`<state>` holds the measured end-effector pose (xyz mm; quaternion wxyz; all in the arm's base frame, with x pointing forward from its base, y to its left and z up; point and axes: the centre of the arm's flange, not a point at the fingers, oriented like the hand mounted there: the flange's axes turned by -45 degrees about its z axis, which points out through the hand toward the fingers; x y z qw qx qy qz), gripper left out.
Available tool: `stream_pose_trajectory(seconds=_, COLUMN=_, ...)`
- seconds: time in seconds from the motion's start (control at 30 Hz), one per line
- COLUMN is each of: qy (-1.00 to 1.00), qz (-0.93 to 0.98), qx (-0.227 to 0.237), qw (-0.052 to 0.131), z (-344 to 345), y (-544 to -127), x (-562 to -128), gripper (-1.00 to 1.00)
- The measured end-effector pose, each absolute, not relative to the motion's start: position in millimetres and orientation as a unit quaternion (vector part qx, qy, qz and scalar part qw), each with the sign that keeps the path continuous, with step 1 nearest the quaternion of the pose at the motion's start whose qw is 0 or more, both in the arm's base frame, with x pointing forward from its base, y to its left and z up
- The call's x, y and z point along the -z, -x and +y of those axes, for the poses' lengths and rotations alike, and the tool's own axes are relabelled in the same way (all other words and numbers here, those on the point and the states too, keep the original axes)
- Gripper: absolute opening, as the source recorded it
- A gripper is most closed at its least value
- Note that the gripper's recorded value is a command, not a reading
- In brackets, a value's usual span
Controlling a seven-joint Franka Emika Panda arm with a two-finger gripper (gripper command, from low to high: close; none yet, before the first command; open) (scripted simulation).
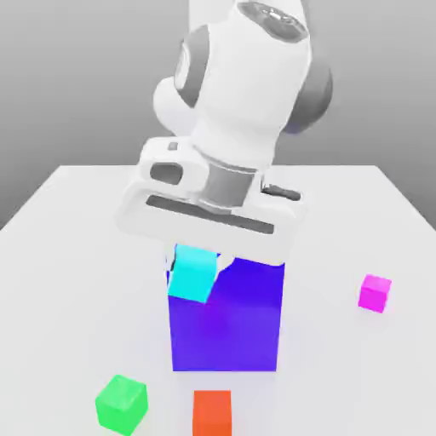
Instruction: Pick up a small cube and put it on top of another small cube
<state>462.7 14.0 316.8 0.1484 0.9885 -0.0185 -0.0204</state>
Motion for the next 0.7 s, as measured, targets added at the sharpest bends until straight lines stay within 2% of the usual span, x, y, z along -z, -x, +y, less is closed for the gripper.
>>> stream_pose_trajectory(seconds=0.17, qy=-0.987, qz=-0.077, qx=0.010, qw=0.144, z=39.1, y=-482.6, x=-282.2, gripper=-1.00)
stream_pose_trajectory(seconds=0.33, qy=-0.983, qz=-0.139, qx=0.000, qw=0.123, z=64.7, y=-498.7, x=-249.1, gripper=-1.00)
stream_pose_trajectory(seconds=0.5, qy=-0.975, qz=-0.205, qx=-0.005, qw=0.085, z=95.2, y=-511.4, x=-221.0, gripper=-1.00)
stream_pose_trajectory(seconds=0.7, qy=-0.956, qz=-0.293, qx=-0.003, qw=0.020, z=133.5, y=-524.6, x=-198.7, gripper=-1.00)
